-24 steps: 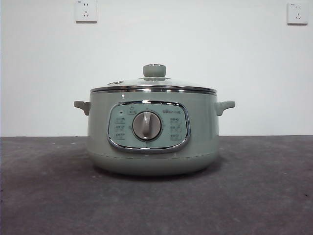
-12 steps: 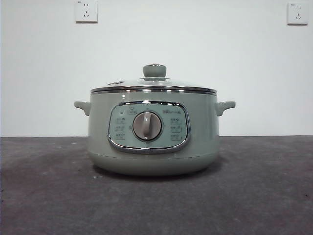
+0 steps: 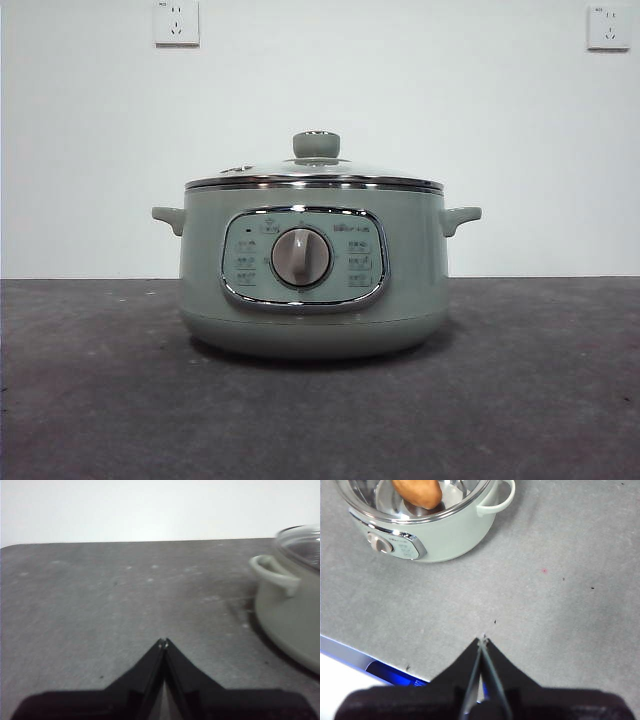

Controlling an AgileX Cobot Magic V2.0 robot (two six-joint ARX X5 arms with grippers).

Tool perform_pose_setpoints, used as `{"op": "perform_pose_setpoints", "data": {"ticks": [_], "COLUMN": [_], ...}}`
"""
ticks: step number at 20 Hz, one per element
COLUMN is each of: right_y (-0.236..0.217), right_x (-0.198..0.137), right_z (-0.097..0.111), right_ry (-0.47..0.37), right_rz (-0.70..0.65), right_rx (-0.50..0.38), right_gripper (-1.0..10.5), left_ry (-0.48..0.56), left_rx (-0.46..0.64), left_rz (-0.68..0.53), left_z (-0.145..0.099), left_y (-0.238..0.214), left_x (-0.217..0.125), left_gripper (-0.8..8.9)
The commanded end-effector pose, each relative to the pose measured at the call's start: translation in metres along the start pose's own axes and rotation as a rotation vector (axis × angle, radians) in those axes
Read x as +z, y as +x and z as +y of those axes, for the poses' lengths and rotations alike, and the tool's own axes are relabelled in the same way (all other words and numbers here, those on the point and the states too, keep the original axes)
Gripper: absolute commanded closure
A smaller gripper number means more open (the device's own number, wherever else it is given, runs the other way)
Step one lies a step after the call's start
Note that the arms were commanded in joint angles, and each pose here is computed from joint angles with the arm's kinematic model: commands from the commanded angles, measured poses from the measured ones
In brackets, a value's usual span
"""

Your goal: Pick up the potato,open the lid,put the potato in the pot,close the lid

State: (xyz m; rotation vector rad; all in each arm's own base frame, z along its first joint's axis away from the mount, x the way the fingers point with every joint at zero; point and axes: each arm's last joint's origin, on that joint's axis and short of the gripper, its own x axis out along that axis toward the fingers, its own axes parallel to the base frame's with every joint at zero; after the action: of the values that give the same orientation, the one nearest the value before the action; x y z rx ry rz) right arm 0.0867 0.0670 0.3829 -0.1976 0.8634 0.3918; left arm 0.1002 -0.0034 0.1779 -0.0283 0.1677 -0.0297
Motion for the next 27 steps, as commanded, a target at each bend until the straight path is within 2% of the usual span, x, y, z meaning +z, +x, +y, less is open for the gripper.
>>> {"op": "perform_pose_setpoints", "data": {"ticks": [1,4,10,24,26,27], "right_y": [0.003,0.003,0.003,0.003,0.001,0.000], "right_x": [-0.001,-0.001,-0.001,-0.001,-0.002,-0.003], "right_z": [0.000,0.000,0.000,0.001,-0.002,-0.006], "right_ry": [-0.005,-0.005,-0.004,-0.009,-0.017,-0.056], "right_rz": [0.004,0.004,0.004,0.003,-0.006,-0.016], "right_rx": [-0.005,-0.005,-0.005,0.003,-0.031,-0.072], "right_gripper": [9.5,9.5,9.5,9.5,9.5,9.5], "left_ry": [-0.010,-0.020,0.033,0.032,0.032,0.032], "left_rx": [0.005,0.002,0.019,0.015,0.016,0.016], "left_rz": [-0.005,0.009,-0.002,0.043,0.052,0.055], "left_z": [0.001,0.001,0.003,0.003,0.003,0.003], "left_y": [0.001,0.002,0.001,0.003,0.004,0.004], "left_x": [-0.014,-0.029,-0.029,-0.032,-0.032,-0.032], "left_gripper": [8.15,8.15,8.15,8.15,8.15,8.15]}}
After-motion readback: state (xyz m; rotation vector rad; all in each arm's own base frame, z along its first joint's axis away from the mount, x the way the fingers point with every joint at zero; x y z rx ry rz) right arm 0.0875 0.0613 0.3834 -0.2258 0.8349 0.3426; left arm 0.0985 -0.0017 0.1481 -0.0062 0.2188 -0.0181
